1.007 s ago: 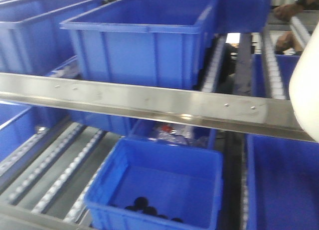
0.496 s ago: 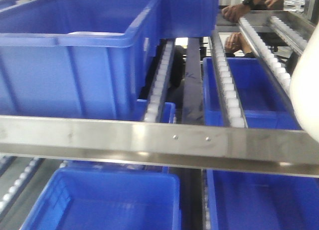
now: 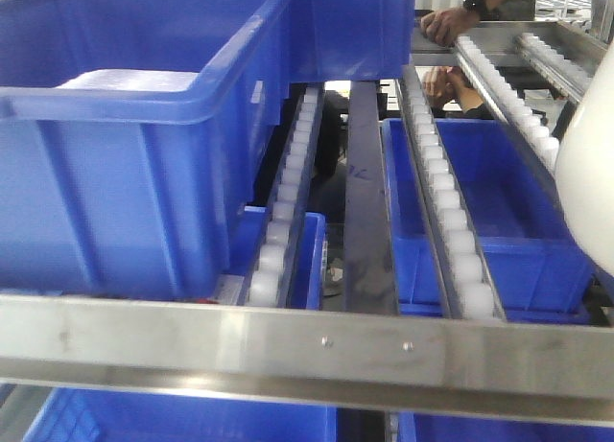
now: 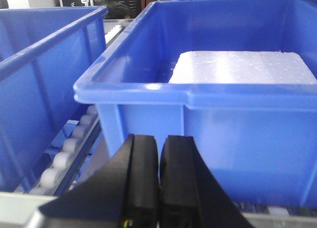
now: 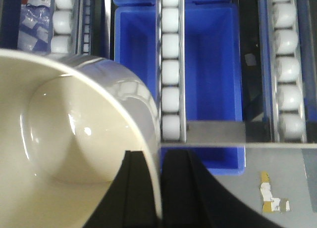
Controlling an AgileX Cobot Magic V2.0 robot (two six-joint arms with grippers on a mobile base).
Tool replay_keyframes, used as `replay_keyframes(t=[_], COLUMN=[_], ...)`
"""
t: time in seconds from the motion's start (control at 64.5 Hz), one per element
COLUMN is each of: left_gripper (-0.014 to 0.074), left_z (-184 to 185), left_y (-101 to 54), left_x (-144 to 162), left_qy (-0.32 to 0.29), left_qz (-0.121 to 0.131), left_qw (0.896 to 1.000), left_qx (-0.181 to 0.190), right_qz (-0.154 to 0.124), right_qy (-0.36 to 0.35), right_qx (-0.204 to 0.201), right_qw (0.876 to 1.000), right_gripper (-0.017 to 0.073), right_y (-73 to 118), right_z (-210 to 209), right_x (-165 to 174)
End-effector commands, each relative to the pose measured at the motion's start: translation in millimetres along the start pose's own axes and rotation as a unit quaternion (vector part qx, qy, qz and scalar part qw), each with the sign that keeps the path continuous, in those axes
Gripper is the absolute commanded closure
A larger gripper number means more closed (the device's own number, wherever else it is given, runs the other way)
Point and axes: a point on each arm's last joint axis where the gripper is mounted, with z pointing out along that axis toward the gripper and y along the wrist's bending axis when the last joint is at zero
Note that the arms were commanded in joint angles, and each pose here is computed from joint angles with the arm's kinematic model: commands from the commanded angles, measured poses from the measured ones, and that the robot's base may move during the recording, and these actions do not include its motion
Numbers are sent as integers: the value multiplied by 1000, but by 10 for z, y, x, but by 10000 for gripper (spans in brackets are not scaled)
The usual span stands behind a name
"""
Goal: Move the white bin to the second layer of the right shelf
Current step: 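Approach the roller shelf and bring the held bin over it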
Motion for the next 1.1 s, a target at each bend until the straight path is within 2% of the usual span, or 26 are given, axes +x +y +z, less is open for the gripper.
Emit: replay_keyframes(t=[0.0,0.558,0.868,1.085], left_gripper=[509,509,509,509], left_z=[3,3,3,3], left_y=[2,2,2,2], left_x=[41,41,41,41], left_qy=[-31,-31,-31,-31], left_qz=[-4,-4,-4,-4], left_qw=[1000,1000,1000,1000], left_qx=[-2,-2,-2,-2], right_qz=[-3,-3,0,13], right_qy=[-52,-55,60,85], right_qx=[-7,-7,11,5], right_qw=[999,998,998,996], right_gripper=[482,482,482,479], right_y=[16,17,10,34], right_z=[-82,-82,345,475], right_x=[-133,-139,-63,-64])
